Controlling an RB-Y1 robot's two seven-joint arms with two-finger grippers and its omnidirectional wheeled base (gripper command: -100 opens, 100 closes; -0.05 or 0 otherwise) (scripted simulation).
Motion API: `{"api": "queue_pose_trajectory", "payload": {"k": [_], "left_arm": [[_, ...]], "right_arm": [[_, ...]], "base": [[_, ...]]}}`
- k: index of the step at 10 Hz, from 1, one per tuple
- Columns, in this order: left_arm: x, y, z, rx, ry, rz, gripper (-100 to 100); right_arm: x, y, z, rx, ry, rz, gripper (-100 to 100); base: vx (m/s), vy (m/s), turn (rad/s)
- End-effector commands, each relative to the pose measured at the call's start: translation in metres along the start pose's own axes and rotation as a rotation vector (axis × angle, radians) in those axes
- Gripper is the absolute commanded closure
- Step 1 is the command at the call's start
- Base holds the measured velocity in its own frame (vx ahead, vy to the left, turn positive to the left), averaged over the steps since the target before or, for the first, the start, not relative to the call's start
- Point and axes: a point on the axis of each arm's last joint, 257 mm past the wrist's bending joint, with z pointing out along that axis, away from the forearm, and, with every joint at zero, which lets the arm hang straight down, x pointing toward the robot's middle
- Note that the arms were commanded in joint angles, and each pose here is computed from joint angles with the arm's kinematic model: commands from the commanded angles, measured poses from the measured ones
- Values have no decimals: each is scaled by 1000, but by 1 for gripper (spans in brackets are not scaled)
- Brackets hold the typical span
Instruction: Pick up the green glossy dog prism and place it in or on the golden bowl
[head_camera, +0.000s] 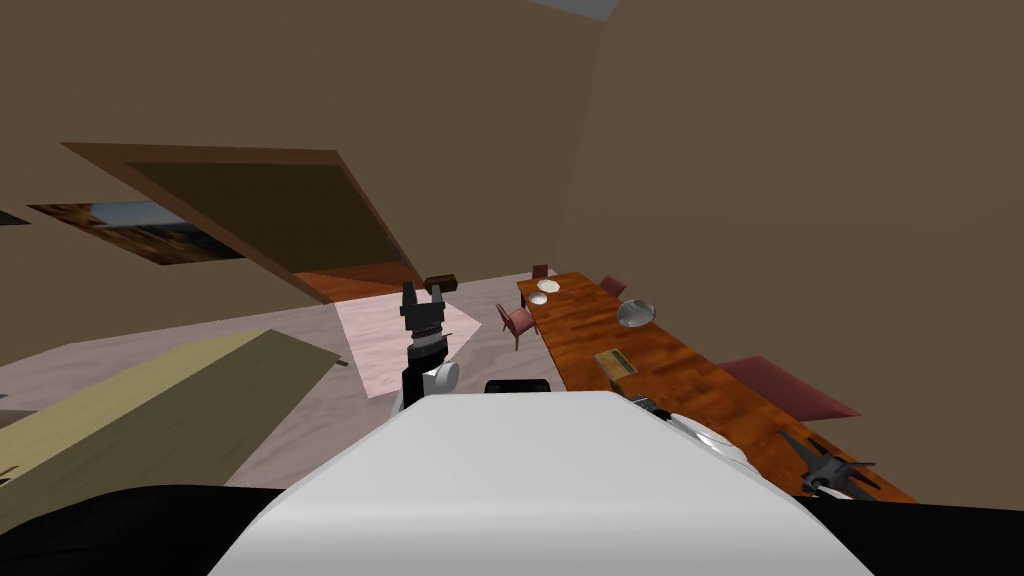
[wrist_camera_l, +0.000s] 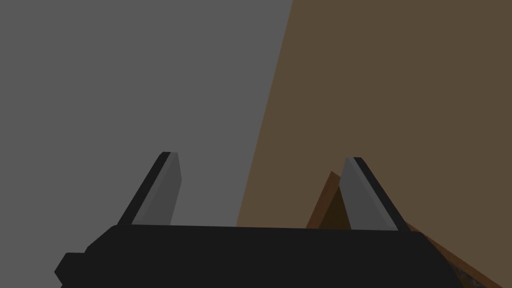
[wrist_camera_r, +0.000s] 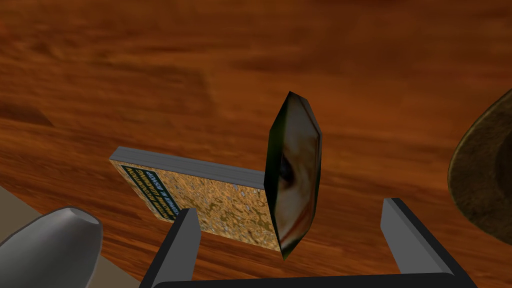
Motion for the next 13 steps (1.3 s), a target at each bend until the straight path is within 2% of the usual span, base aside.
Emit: {"api": "queue_pose_trajectory", "payload": {"k": [1, 8, 9, 13], "left_arm": [[0, 0, 0, 0, 0, 0, 0], [0, 0, 0, 0, 0, 0, 0], [0, 0, 0, 0, 0, 0, 0], [0, 0, 0, 0, 0, 0, 0]], "right_arm": [[1, 2, 1, -1, -1, -8, -100], [8, 15, 1, -7, -13, -27, -100], [7, 16, 2, -8, -14, -30, 100], [7, 16, 2, -8, -14, -31, 100]], "base": [[33, -13, -27], [45, -12, -44], [0, 0, 0], [0, 0, 0]]}}
